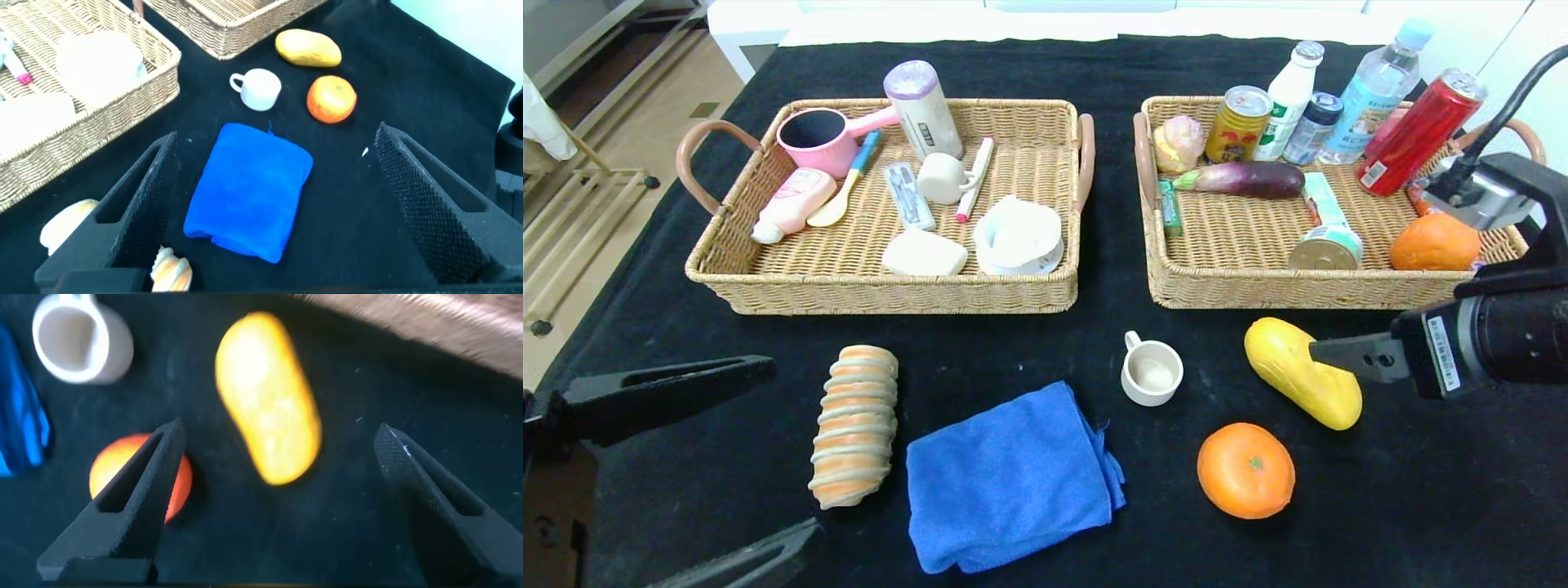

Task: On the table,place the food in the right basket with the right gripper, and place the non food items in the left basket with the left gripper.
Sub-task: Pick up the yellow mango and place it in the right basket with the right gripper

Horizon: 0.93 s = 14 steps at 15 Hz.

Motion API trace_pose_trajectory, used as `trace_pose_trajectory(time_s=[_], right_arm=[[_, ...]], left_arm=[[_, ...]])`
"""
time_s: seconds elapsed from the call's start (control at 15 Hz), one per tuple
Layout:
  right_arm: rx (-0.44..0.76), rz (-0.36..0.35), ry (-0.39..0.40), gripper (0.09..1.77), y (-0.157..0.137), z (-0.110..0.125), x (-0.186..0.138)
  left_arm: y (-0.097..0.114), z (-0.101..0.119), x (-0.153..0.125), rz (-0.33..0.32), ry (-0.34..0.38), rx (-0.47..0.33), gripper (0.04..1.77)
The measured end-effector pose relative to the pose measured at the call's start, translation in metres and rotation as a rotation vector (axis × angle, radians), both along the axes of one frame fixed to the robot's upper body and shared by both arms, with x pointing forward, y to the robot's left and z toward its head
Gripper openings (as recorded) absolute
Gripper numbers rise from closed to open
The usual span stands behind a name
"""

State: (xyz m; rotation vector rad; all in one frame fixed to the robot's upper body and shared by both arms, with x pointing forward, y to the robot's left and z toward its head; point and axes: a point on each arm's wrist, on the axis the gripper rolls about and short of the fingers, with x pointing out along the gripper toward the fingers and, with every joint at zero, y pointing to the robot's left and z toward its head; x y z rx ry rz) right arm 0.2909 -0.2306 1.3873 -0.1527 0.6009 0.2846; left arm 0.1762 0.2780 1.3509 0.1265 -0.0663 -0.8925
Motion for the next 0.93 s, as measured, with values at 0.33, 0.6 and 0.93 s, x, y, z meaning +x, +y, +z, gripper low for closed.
trace_pose_trajectory(time_s=[0.33, 0.6, 0.93], right_arm=[[-0.049, 0.001, 0.061, 1.70, 0.012, -0.020, 0.012], [-0.068, -0.005, 0.096, 1.70, 0.016, -0.031, 0.022], [-0.068, -0.029, 0.087, 1.70, 0.019, -0.038, 0.038]], left_arm=[[0.000, -0.001, 0.000, -0.003, 0.001, 0.002, 1.72], [-0.001, -0.001, -0.001, -0.014, 0.003, 0.003, 1.72], [-0.001, -0.001, -0.001, -0.014, 0.003, 0.003, 1.72]])
